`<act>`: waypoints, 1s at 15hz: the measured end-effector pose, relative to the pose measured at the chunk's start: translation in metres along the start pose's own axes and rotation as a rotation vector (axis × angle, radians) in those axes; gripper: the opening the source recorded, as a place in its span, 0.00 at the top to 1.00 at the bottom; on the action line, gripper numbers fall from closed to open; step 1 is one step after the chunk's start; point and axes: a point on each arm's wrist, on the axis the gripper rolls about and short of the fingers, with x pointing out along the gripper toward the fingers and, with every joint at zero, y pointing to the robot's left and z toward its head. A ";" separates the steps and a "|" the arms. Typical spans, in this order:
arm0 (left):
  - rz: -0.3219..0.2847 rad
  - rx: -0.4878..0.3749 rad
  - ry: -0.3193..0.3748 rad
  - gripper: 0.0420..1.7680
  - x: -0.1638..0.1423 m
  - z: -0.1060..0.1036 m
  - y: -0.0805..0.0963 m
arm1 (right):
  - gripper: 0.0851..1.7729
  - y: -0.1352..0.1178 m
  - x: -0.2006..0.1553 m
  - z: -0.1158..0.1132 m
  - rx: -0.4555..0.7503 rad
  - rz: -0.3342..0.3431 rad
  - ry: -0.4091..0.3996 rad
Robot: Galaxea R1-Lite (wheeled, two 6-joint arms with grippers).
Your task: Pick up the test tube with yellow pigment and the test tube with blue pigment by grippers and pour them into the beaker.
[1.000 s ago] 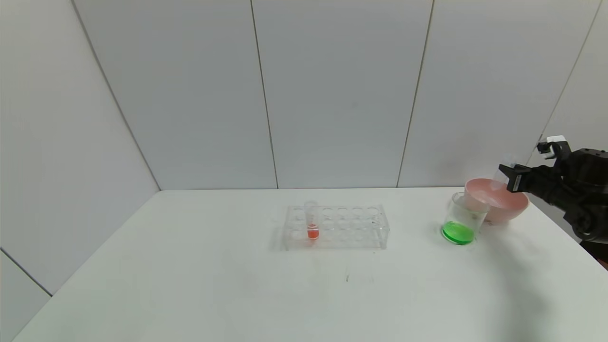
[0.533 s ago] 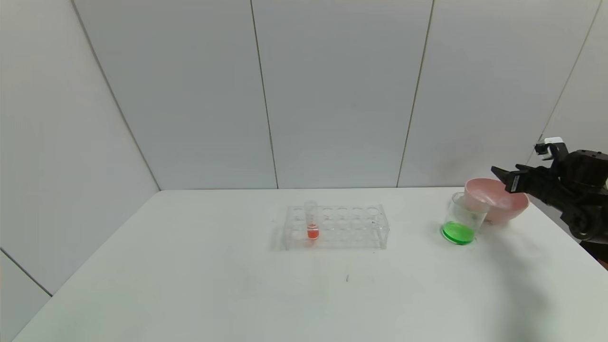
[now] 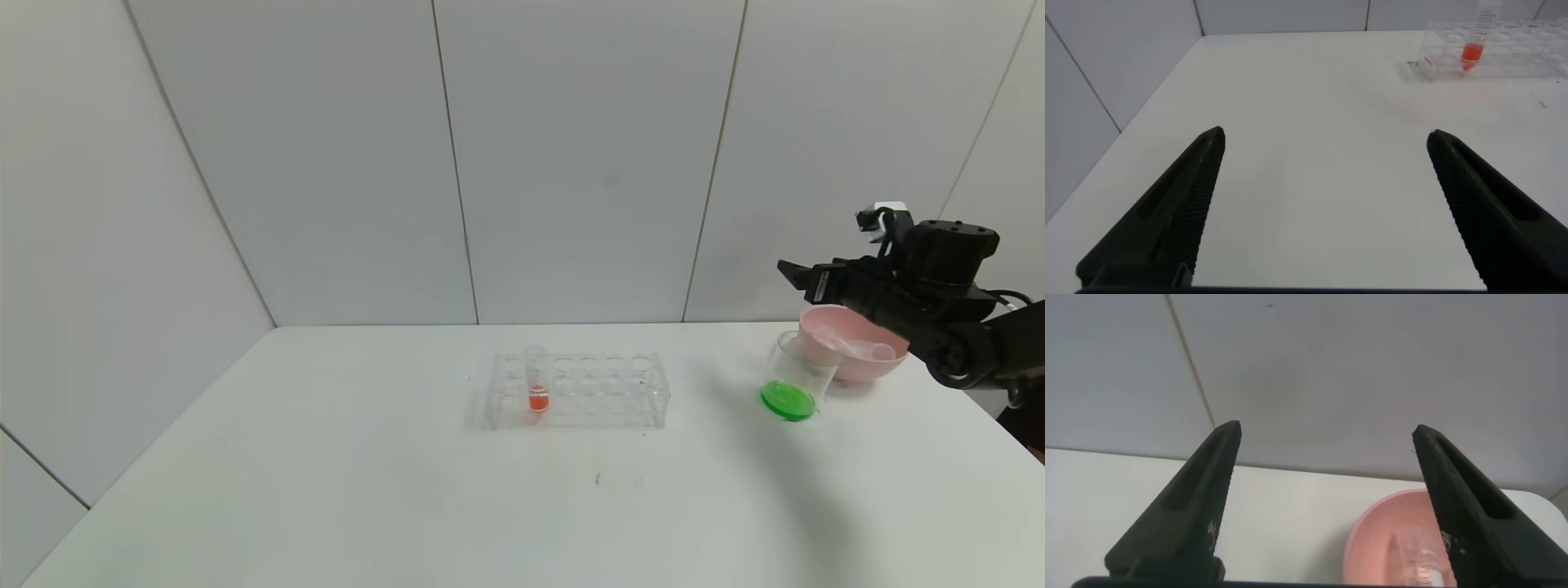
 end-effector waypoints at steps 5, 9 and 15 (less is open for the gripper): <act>0.000 0.000 0.000 0.00 0.000 0.000 0.000 | 0.10 0.033 -0.069 0.031 0.033 0.045 -0.004; 0.000 0.000 0.000 0.00 0.000 0.000 0.000 | 0.07 0.047 -0.156 0.059 0.055 0.064 -0.061; 0.000 0.000 0.000 0.00 0.000 0.000 0.000 | 0.05 0.060 -0.295 0.066 0.057 0.076 -0.106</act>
